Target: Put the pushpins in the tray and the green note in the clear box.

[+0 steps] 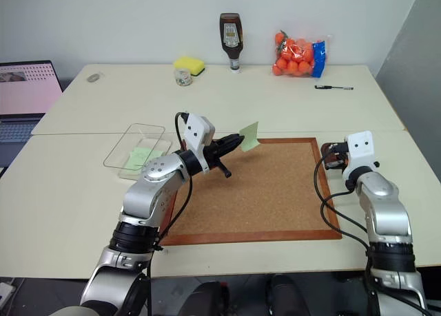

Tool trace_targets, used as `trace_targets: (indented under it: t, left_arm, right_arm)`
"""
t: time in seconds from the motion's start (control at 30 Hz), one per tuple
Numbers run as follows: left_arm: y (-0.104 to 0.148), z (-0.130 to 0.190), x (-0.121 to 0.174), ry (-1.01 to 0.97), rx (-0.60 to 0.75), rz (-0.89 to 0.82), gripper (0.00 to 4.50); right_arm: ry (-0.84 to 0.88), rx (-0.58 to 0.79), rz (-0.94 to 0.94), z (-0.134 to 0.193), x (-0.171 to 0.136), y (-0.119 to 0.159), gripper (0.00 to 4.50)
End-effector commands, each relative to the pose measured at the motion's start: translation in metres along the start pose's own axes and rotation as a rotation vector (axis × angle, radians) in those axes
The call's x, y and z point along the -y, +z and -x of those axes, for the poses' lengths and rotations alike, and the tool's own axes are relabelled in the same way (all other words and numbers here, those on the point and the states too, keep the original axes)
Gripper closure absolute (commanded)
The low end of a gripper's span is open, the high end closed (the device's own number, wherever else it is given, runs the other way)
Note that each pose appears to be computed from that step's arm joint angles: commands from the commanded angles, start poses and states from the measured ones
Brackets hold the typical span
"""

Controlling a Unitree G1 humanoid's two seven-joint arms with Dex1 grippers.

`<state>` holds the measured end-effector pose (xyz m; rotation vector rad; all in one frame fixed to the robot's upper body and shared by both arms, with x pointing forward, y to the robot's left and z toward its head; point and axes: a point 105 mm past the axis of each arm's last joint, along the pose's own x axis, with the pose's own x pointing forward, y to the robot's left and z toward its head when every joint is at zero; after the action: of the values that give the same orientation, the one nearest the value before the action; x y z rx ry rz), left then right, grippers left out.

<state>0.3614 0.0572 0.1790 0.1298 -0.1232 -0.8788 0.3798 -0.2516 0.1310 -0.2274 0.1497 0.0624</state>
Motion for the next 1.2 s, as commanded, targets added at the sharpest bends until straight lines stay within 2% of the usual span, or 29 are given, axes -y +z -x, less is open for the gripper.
trace_targets:
  t: [0.03, 0.17, 0.33, 0.57, 0.7, 0.8, 0.83, 0.97, 1.1, 1.2]
  left_arm:
    - [0.015, 0.004, 0.000, 0.006, 0.044, -0.030, 4.50]
    - [0.015, 0.005, 0.000, 0.009, 0.040, -0.030, 4.50]
    - [0.015, 0.004, 0.000, 0.010, 0.037, -0.028, 4.50]
    - [0.018, 0.005, -0.005, 0.024, 0.043, -0.038, 4.50]
    - [0.026, 0.008, -0.015, 0.081, 0.058, -0.066, 4.50]
    - [0.033, 0.018, -0.029, 0.170, 0.065, -0.083, 4.50]
    - [0.034, 0.025, -0.037, 0.224, 0.060, -0.095, 4.50]
    - [0.037, 0.048, -0.061, 0.414, 0.035, -0.151, 4.50]
    - [0.043, 0.106, -0.100, 0.773, -0.020, -0.215, 4.50]
    - [0.043, 0.127, -0.110, 0.891, -0.049, -0.222, 4.50]
  right_arm:
    - [-0.043, 0.034, 0.012, -0.007, 0.016, 0.008, 4.27]
    - [-0.057, 0.035, 0.004, -0.010, 0.020, 0.006, 3.64]
    - [-0.052, 0.045, -0.004, -0.009, 0.020, 0.007, 2.45]
    - [-0.028, 0.112, -0.025, 0.000, 0.013, 0.020, 2.45]
    - [0.019, 0.200, -0.030, 0.013, 0.005, 0.038, 2.45]
    - [0.181, 0.282, 0.026, 0.026, -0.023, 0.057, 2.45]
    - [0.281, 0.303, 0.047, 0.032, -0.042, 0.063, 2.45]
    - [0.536, 0.299, 0.054, 0.048, -0.088, 0.070, 2.45]
    - [0.908, 0.341, 0.114, 0.061, -0.157, 0.098, 2.45]
    - [1.035, 0.347, 0.180, 0.062, -0.178, 0.106, 2.45]
